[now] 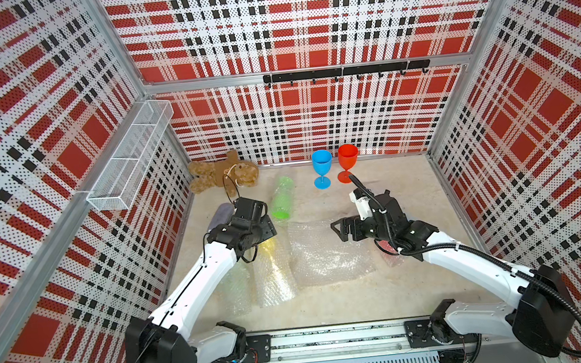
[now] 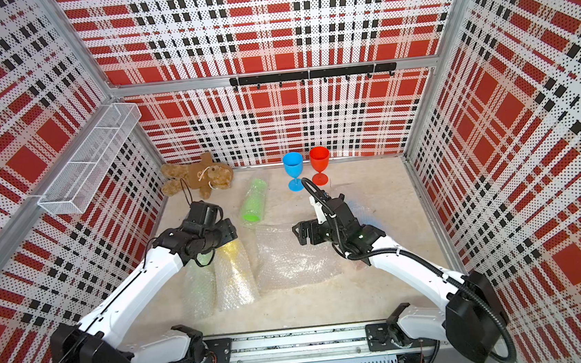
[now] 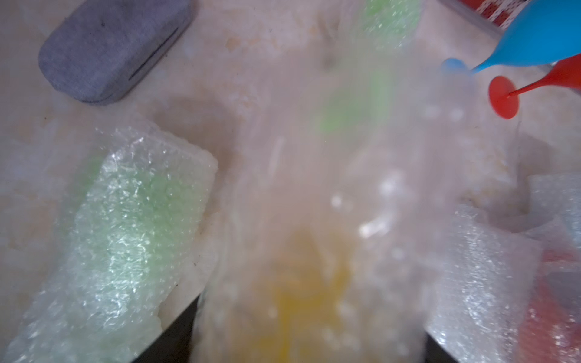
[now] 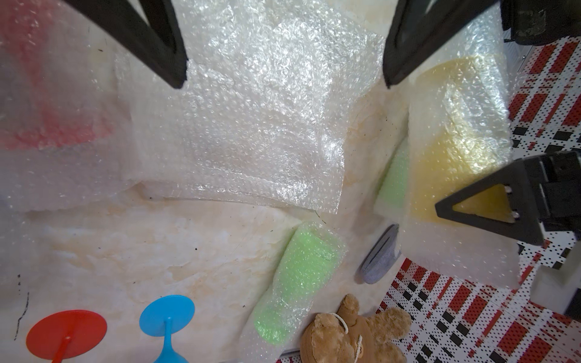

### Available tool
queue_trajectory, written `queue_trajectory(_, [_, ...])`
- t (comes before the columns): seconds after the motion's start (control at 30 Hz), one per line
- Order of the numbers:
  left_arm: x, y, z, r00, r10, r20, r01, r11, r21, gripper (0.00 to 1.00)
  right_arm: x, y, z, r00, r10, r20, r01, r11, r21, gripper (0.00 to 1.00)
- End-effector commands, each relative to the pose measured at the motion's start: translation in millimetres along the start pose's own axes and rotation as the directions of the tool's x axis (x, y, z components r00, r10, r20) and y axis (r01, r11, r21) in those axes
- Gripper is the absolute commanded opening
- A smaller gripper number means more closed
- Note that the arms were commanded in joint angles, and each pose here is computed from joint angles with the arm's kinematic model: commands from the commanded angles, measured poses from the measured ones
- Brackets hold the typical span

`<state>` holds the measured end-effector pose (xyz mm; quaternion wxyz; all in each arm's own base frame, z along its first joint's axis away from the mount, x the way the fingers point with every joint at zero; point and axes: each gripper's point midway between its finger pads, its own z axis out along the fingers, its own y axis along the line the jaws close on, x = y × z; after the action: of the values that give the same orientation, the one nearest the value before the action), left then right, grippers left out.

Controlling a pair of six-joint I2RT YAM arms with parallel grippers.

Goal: Unpack wine glasses from bubble wrap
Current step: Pick up the bubble wrap from the center of the board, then place the bubble wrap at the center of the board.

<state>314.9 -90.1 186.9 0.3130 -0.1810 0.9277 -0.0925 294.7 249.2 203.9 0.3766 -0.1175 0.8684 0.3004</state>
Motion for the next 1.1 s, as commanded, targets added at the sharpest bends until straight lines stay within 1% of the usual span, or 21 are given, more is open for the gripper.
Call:
queue_trajectory(0.0, [-14.3, -4.9, -22.2, 0.999, 0.024, 0.023, -0.024, 1.000, 0.016, 0.73, -19.0, 8.2, -19.3, 0.999, -0.017, 0.046, 0.018, 0.999, -0.027, 1.00])
queue_trajectory(0.07, [-24.4, -15.6, -34.9, 0.998, 0.040, 0.046, -0.042, 0.997, 0.060, 0.73, -23.0, 4.9, -25.0, 0.998, -0.014, 0.059, 0.015, 1.000, -0.017, 1.00])
queue_trajectory(0.17, [-41.4, -40.6, -52.3, 0.992, 0.077, 0.099, -0.093, 0.981, 0.170, 0.74, -27.2, -5.1, -31.7, 0.997, 0.002, 0.077, -0.002, 1.000, 0.001, 1.00])
queue_trajectory(0.23, [-46.8, -65.2, -59.6, 0.989, 0.088, 0.116, -0.119, 0.949, 0.293, 0.74, -28.1, -10.2, -32.9, 0.997, 0.015, 0.079, -0.015, 1.000, 0.000, 1.00])
queue_trajectory(0.27, [-46.8, -81.2, -63.4, 0.990, 0.085, 0.116, -0.123, 0.917, 0.379, 0.73, -28.6, -9.4, -33.6, 0.997, 0.017, 0.077, -0.016, 1.000, -0.014, 1.00])
queue_trajectory(0.3, [-44.6, -99.5, -66.7, 0.990, 0.081, 0.112, -0.125, 0.870, 0.478, 0.73, -30.9, -6.7, -35.1, 0.996, 0.016, 0.088, -0.013, 0.999, -0.033, 1.00])
queue_trajectory(0.33, [-42.3, -113.0, -68.2, 0.991, 0.076, 0.109, -0.124, 0.826, 0.549, 0.72, -32.5, -5.0, -36.7, 0.995, 0.014, 0.102, -0.010, 0.999, -0.043, 1.00])
queue_trajectory(0.37, [-37.8, -127.7, -69.8, 0.993, 0.066, 0.095, -0.111, 0.769, 0.630, 0.71, -35.6, -4.7, -39.9, 0.992, 0.025, 0.122, -0.020, 0.999, -0.042, 1.00])
queue_trajectory(0.4, [-32.9, -140.3, -69.7, 0.996, 0.053, 0.077, -0.092, 0.712, 0.696, 0.70, -38.2, -10.3, -43.3, 0.989, 0.033, 0.143, -0.032, 0.999, -0.010, 1.00])
queue_trajectory(0.47, [-25.0, -161.2, -69.5, 0.999, 0.036, 0.041, -0.055, 0.606, 0.794, 0.69, -42.1, -20.4, -51.1, 0.983, 0.022, 0.181, -0.033, 0.998, 0.053, 1.00])
queue_trajectory(0.5, [-16.5, -172.3, -68.5, 0.999, 0.042, 0.011, -0.032, 0.546, 0.837, 0.68, -41.2, -19.9, -55.4, 0.982, -0.010, 0.187, 0.000, 0.998, 0.057, 1.00])
queue_trajectory(0.53, [-9.0, -181.1, -67.0, 0.999, 0.051, -0.010, -0.017, 0.501, 0.865, 0.67, -38.3, -16.6, -57.5, 0.982, -0.036, 0.187, 0.029, 0.999, 0.038, 1.00])
queue_trajectory(0.57, [-2.4, -192.0, -68.6, 0.998, 0.061, -0.027, -0.004, 0.450, 0.893, 0.66, -35.4, -8.2, -60.6, 0.980, -0.058, 0.190, 0.061, 0.998, -0.009, 1.00])
queue_trajectory(0.6, [4.8, -201.2, -67.9, 0.996, 0.075, -0.039, 0.005, 0.409, 0.913, 0.66, -32.3, -0.7, -62.8, 0.979, -0.069, 0.190, 0.082, 0.995, -0.058, 0.98])
queue_trajectory(0.67, [17.3, -214.6, -66.4, 0.993, 0.103, -0.056, 0.016, 0.359, 0.933, 0.65, -27.1, 6.0, -65.2, 0.981, -0.054, 0.186, 0.077, 0.990, -0.119, 0.95])
queue_trajectory(0.73, [28.4, -224.6, -65.0, 0.989, 0.128, -0.073, 0.028, 0.322, 0.946, 0.64, -20.9, 7.2, -64.8, 0.984, -0.040, 0.176, 0.068, 0.986, -0.152, 0.87])
queue_trajectory(0.8, [37.8, -230.2, -62.2, 0.986, 0.140, -0.095, 0.049, 0.300, 0.953, 0.63, -15.8, 5.4, -63.4, 0.987, -0.023, 0.158, 0.050, 0.984, -0.172, 0.81])
queue_trajectory(0.87, [46.5, -232.5, -56.1, 0.982, 0.150, -0.114, 0.065, 0.301, 0.951, 0.62, -12.3, 5.2, -62.3, 0.990, 0.001, 0.142, 0.029, 0.978, -0.206, 0.77])
queue_trajectory(1.07, [63.1, -230.7, -43.5, 0.976, 0.162, -0.146, 0.089, 0.316, 0.945, 0.58, -11.2, 2.5, -53.5, 0.992, 0.053, 0.111, -0.027, 0.973, -0.229, 0.72])
